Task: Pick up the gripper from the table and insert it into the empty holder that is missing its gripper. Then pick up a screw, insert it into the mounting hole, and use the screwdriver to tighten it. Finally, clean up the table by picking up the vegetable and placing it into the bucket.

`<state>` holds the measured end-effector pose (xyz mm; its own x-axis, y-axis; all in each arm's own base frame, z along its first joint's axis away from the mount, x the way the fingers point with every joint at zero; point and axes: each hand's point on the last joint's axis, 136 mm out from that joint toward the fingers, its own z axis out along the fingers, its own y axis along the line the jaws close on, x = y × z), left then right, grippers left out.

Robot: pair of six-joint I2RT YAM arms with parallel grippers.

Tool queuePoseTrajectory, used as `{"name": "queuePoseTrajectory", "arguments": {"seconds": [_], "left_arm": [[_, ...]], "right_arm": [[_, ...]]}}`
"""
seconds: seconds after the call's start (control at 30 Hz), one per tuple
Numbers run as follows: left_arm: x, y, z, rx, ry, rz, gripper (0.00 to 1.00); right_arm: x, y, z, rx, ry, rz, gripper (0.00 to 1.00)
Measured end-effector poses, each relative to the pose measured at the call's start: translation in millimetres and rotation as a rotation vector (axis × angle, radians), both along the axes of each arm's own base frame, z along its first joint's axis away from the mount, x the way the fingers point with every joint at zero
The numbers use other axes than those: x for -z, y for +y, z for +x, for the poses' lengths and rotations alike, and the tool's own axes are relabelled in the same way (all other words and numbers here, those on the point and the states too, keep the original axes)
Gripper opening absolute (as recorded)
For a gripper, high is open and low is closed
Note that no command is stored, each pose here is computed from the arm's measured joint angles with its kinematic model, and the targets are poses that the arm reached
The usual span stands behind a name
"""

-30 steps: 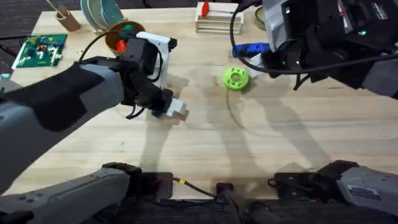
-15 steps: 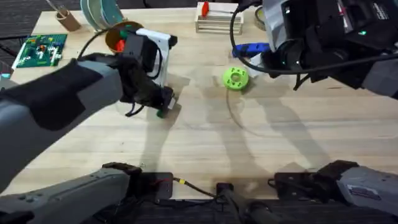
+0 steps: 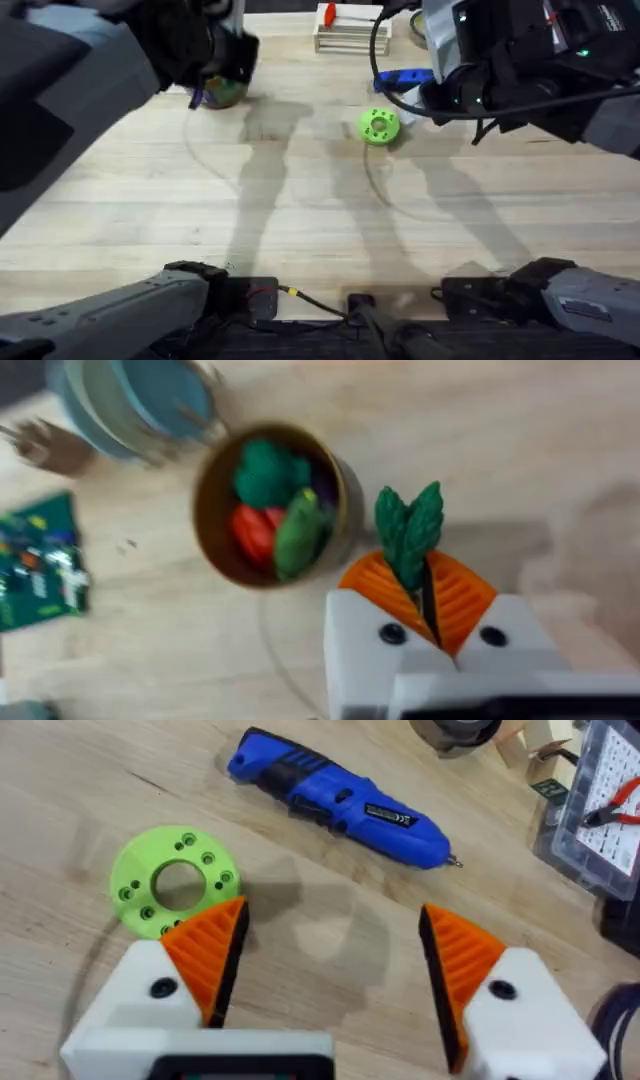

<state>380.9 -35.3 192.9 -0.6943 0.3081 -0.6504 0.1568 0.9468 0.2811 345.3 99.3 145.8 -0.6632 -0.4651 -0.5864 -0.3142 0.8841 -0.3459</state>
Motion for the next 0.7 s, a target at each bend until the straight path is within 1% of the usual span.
{"name": "queuePoseTrajectory", "arguments": {"seconds": [0.07, 0.17, 0.23, 0.3, 0.37, 0.53, 0.63, 0.7], "left_arm": [[-12.1, 7.3, 10.0, -0.017, -0.057, 0.016, 0.024], [-21.4, 28.2, 18.9, -0.071, -0.105, 0.031, 0.024], [-25.6, 49.6, 25.2, -0.132, -0.135, 0.036, 0.024], [-25.2, 68.6, 28.0, -0.191, -0.146, 0.028, 0.024], [-22.1, 87.6, 31.8, -0.255, -0.156, 0.002, 0.024], [-1.2, 120.6, 38.4, -0.386, -0.144, -0.090, 0.024], [13.3, 132.3, 43.4, -0.448, -0.135, -0.132, 0.024], [21.6, 135.2, 46.6, -0.474, -0.129, -0.156, 0.024]], "right_arm": [[0.0, 0.0, 0.0, 0.000, 0.000, 0.000, 0.973], [0.0, 0.0, 0.0, 0.000, 0.000, 0.000, 0.973], [0.0, 0.0, 0.0, 0.000, 0.000, 0.000, 0.973], [0.0, 0.0, 0.0, 0.000, 0.000, 0.000, 0.974], [0.1, 0.0, 0.0, 0.000, 0.000, 0.000, 0.972], [0.0, 0.0, 0.0, 0.000, 0.000, 0.000, 0.973], [0.1, 0.0, 0.0, 0.000, 0.000, 0.000, 0.973], [0.0, 0.0, 0.0, 0.000, 0.000, 0.000, 0.973]]}}
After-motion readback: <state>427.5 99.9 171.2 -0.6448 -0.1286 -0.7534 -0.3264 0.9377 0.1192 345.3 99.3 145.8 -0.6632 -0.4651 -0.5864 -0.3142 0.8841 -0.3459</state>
